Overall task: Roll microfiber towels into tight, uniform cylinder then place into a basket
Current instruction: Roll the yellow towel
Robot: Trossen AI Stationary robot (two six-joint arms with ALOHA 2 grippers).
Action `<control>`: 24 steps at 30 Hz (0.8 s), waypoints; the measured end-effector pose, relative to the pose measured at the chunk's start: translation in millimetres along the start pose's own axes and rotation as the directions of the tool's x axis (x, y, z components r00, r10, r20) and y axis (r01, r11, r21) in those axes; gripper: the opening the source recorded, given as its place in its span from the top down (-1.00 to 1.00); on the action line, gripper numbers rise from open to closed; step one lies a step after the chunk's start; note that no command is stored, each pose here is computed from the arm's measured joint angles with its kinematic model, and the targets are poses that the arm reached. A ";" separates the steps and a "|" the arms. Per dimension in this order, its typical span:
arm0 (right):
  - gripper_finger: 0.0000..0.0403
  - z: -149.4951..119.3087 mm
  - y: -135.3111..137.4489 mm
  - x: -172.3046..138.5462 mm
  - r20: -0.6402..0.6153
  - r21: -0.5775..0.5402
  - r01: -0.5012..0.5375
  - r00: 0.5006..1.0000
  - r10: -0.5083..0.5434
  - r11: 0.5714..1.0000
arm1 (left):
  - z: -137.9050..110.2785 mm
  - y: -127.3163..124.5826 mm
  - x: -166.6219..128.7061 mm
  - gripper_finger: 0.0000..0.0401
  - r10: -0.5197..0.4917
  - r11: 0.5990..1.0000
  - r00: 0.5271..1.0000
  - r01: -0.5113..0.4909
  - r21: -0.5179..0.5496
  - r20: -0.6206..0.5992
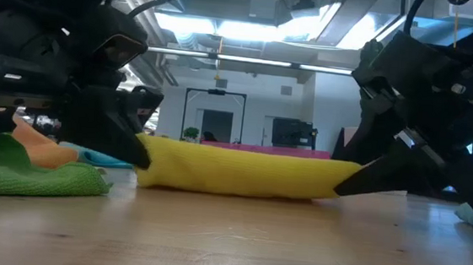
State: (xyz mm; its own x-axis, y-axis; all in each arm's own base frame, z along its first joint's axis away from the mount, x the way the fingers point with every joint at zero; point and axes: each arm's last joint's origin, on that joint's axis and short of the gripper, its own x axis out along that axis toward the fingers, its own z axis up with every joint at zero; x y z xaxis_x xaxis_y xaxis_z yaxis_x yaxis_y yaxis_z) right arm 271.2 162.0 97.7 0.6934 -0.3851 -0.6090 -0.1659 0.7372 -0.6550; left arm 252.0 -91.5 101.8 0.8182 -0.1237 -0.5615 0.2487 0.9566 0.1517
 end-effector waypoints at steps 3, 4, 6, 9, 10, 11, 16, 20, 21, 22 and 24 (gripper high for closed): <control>0.81 0.7 0.8 0.2 0.008 0.034 -0.035 0.999 0.035 0.999 | -1.2 -0.4 0.0 1.00 -0.011 1.000 1.000 0.011 0.002 -0.012; 0.90 0.8 1.2 0.1 0.009 0.050 -0.048 0.999 0.047 0.998 | -1.5 -0.4 0.0 1.00 -0.012 1.000 1.000 0.012 0.003 -0.015; 0.94 0.9 1.4 -0.7 0.011 0.083 -0.066 0.998 0.066 0.994 | -1.6 -0.4 -0.2 1.00 -0.012 1.000 1.000 0.012 0.003 -0.018; 0.93 1.8 -0.5 -3.6 0.019 0.160 -0.108 0.994 0.106 0.981 | 1.0 -0.2 -0.3 1.00 -0.011 1.000 1.000 0.011 -0.004 -0.014; 0.94 3.1 -2.3 -5.8 0.028 0.193 -0.120 0.993 0.116 0.974 | 1.6 -0.5 0.3 1.00 -0.013 1.000 1.000 0.013 -0.002 -0.028; 0.95 5.3 -4.1 -7.8 0.042 0.229 -0.136 0.991 0.130 0.964 | 2.6 -1.3 1.0 1.00 -0.021 1.000 0.999 0.021 0.001 -0.043; 0.97 10.9 -13.8 -15.9 0.081 0.376 -0.204 0.979 0.187 0.904 | 16.9 -2.8 6.6 1.00 -0.036 0.999 0.991 0.032 -0.033 -0.127; 0.97 12.7 -25.9 -18.3 0.091 0.491 -0.252 0.967 0.238 0.834 | 35.9 -3.5 8.0 1.00 -0.097 0.995 0.983 0.091 -0.041 -0.157; 0.97 12.7 -28.4 -18.6 0.091 0.510 -0.251 0.967 0.239 0.823 | 38.6 -3.3 6.6 1.00 -0.105 0.994 0.980 0.100 -0.040 -0.167; 0.97 13.3 -30.7 -18.8 0.095 0.529 -0.256 0.965 0.244 0.809 | 41.1 -3.1 5.5 1.00 -0.112 0.994 0.978 0.107 -0.037 -0.174; 0.97 13.0 -34.9 -18.3 0.096 0.557 -0.286 0.955 0.281 0.780 | 45.7 0.5 2.2 1.00 -0.120 0.993 0.975 0.114 -0.043 -0.186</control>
State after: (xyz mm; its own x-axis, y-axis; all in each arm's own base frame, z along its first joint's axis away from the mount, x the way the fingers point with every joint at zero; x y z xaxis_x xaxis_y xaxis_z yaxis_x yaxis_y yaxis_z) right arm 273.5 150.6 137.5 0.6829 -0.1071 -0.7226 0.0632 0.9941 -0.0876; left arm 277.6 -103.4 137.8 0.6713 -0.1867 -0.7173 0.3184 0.9466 0.0517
